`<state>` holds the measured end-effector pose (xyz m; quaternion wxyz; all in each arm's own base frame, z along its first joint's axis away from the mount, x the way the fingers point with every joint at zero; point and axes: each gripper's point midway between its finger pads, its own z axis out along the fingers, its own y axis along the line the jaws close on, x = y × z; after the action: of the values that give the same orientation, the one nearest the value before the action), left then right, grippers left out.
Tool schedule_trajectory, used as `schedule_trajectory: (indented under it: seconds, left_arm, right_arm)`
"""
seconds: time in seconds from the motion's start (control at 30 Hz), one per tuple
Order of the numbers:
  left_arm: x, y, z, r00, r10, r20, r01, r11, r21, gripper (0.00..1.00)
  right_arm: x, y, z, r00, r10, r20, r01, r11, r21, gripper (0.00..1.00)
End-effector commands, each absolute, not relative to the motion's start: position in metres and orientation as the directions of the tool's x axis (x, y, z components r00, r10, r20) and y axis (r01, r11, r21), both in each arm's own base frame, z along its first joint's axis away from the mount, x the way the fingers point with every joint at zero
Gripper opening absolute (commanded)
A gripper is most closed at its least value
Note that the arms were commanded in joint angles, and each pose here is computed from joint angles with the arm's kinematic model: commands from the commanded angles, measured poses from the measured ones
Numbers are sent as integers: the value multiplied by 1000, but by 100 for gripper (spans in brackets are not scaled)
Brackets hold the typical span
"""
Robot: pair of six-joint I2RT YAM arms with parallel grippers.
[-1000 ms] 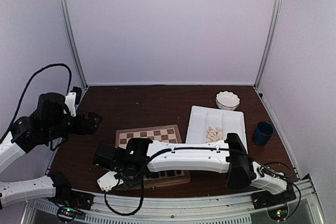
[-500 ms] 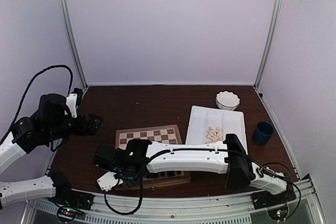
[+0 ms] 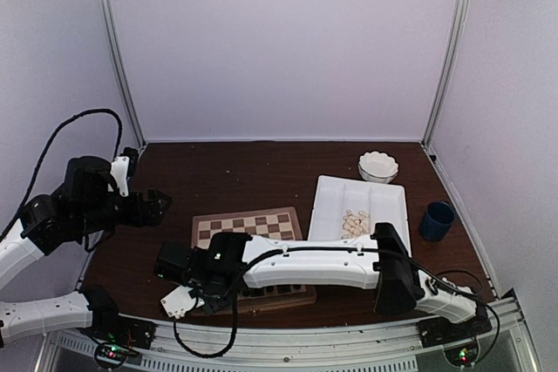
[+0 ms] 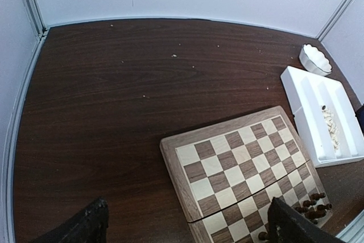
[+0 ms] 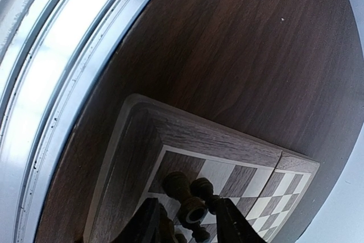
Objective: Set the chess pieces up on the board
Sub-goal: Place the rook at h8, then reset both arms
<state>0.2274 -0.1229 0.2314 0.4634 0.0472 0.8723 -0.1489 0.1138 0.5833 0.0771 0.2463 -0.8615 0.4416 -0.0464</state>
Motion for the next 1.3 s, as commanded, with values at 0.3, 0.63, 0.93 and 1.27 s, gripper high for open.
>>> schedule_trajectory:
  seconds: [0.3, 0.63, 0.93, 1.27]
  left_arm:
    - [259, -140, 241, -572, 113, -812, 272, 961, -58, 98]
    - [284, -149, 248, -572, 196, -797, 285, 958, 31, 98]
    - [296, -148, 272, -540, 210, -815, 265, 962, 73, 98]
    - [302, -154, 274, -551, 185, -814, 258, 965, 45, 98]
  right_arm:
    - [142, 533, 209, 536, -798, -274, -782, -347, -518, 53]
    - [268, 401, 250, 128, -905, -406, -895, 71, -441, 99]
    - [376, 237, 314, -320, -647, -692, -666, 674, -321, 99]
    - [388, 105, 316, -453, -242, -858, -300, 948, -109, 99]
